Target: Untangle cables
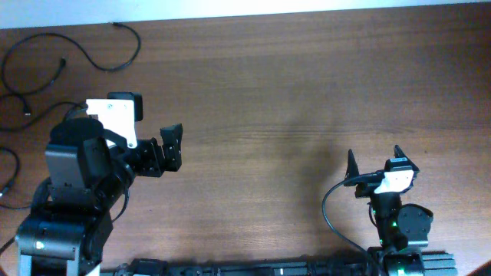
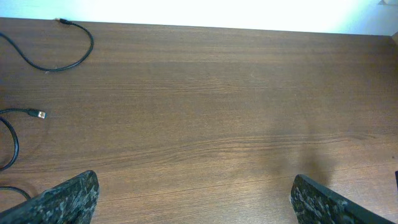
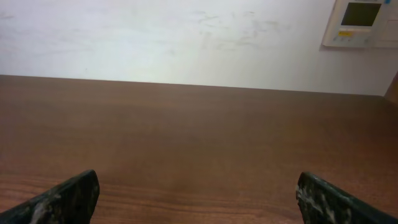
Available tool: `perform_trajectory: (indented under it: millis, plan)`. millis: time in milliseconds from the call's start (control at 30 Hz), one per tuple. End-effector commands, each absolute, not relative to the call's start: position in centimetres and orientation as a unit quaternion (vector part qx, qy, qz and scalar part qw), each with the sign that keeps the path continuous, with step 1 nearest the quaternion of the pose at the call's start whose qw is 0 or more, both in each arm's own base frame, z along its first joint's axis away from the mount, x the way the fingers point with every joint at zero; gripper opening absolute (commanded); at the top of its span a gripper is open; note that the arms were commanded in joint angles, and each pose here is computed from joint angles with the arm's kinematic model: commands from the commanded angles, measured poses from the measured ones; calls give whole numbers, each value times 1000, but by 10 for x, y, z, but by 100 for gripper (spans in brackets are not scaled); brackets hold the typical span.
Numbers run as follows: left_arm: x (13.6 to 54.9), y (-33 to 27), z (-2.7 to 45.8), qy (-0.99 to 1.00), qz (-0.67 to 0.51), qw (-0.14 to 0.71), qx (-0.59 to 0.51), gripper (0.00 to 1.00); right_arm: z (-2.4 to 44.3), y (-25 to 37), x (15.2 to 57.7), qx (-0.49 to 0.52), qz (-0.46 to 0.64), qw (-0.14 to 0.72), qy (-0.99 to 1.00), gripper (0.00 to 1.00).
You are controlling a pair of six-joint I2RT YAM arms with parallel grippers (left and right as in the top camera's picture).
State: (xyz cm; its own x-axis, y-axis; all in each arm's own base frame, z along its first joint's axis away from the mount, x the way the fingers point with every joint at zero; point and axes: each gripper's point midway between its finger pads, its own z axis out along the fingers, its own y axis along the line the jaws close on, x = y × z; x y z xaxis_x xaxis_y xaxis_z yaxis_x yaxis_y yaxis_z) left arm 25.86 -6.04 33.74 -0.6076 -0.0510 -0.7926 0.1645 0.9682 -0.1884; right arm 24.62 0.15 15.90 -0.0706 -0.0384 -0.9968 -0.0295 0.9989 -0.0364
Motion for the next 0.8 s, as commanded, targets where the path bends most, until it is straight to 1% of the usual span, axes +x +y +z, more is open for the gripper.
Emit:
perform_trajectory:
  millis: [0,267,433,500,567,600,767]
  plan:
    - [258,-60,337,888,-123,442,28,99,156,1,246,-24,-7,680,733,98]
    - [235,-53,305,923,-105,369,19,99,156,1,246,-24,-7,680,733,98]
    - [227,-47,264,937,-86,338,15,99,156,1,246,-24,-7,680,733,98]
    - [230,-47,252,930,-83,356,30,99,156,1,246,-24,-7,680,733,98]
    - [240,-49,242,904,-80,416,53,99,156,1,246,-24,-7,680,733,98]
    - [241,-49,237,898,-81,429,53,99,156,1,246,-24,-7,680,733,98]
    - [224,-44,192,880,-81,466,48,99,156,1,246,-24,-7,680,733,98]
